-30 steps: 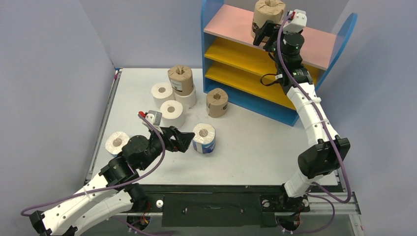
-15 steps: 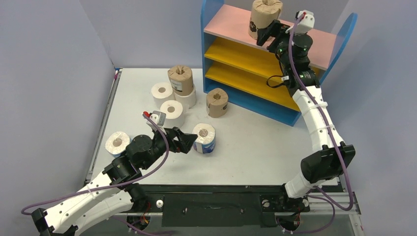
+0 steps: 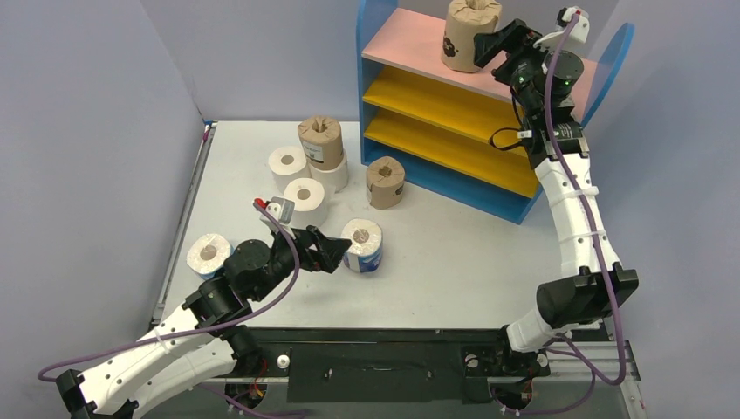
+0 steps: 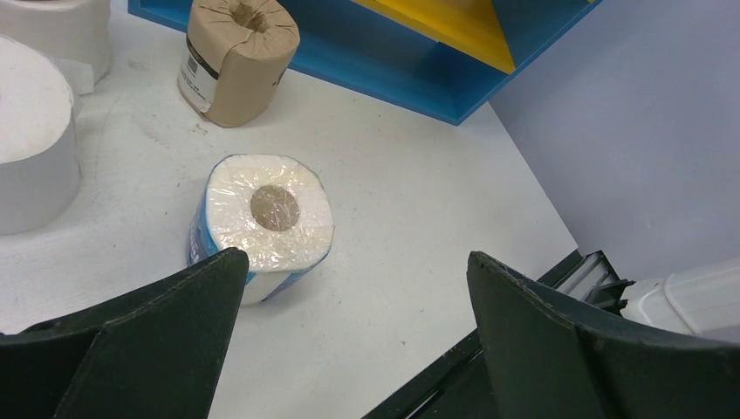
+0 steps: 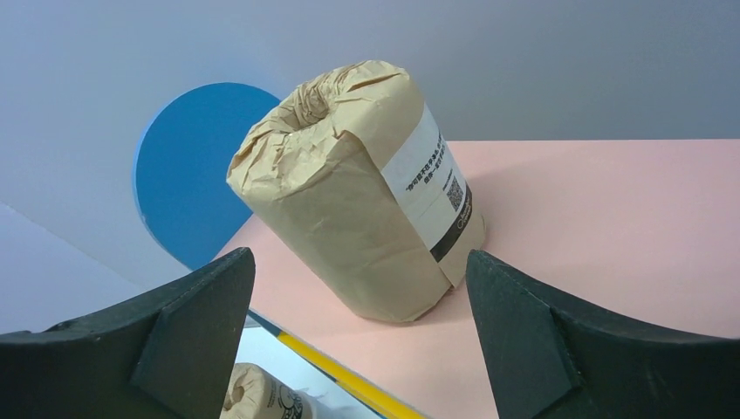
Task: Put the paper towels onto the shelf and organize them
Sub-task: Place the paper towel on the shelf.
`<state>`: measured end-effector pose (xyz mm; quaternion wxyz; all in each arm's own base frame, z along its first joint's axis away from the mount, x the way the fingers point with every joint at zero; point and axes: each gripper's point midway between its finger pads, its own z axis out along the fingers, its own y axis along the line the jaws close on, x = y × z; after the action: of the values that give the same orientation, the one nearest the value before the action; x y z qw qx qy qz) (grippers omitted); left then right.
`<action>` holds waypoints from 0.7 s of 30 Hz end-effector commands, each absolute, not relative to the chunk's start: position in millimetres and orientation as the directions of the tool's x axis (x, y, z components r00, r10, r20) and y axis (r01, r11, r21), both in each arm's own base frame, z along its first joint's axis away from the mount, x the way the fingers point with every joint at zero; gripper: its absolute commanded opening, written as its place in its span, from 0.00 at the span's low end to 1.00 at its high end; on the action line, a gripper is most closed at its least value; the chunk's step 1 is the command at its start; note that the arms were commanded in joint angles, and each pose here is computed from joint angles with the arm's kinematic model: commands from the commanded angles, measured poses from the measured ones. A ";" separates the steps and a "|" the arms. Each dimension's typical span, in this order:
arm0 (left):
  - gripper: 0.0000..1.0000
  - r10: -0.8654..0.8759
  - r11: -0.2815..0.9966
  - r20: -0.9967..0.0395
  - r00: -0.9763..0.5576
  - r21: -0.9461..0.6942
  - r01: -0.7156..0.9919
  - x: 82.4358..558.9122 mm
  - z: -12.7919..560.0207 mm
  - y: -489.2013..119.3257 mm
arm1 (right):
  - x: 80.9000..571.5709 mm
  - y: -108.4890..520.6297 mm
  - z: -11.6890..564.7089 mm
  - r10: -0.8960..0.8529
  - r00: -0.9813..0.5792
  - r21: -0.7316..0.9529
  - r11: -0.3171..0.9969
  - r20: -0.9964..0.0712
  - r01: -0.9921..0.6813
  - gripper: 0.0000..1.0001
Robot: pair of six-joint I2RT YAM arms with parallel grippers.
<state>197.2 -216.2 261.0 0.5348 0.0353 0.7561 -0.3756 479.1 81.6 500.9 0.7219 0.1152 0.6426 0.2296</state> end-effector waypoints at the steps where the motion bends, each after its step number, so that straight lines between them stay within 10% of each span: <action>1: 0.96 -0.383 0.683 -0.831 -0.404 -0.549 0.481 195.8 273.6 -218.3 | 493.3 94.4 506.7 0.514 0.049 0.486 0.834 -0.856 -0.261 0.86; 21: 0.96 -0.363 0.704 -0.856 -0.369 -0.511 0.493 200.3 274.5 -216.8 | 532.3 150.5 498.6 0.436 -0.011 0.411 0.840 -0.900 -0.354 0.86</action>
<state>197.4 -215.4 257.8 0.5384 0.0418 0.7555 -0.3710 538.1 135.3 477.7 0.6891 0.0620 0.6693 0.2707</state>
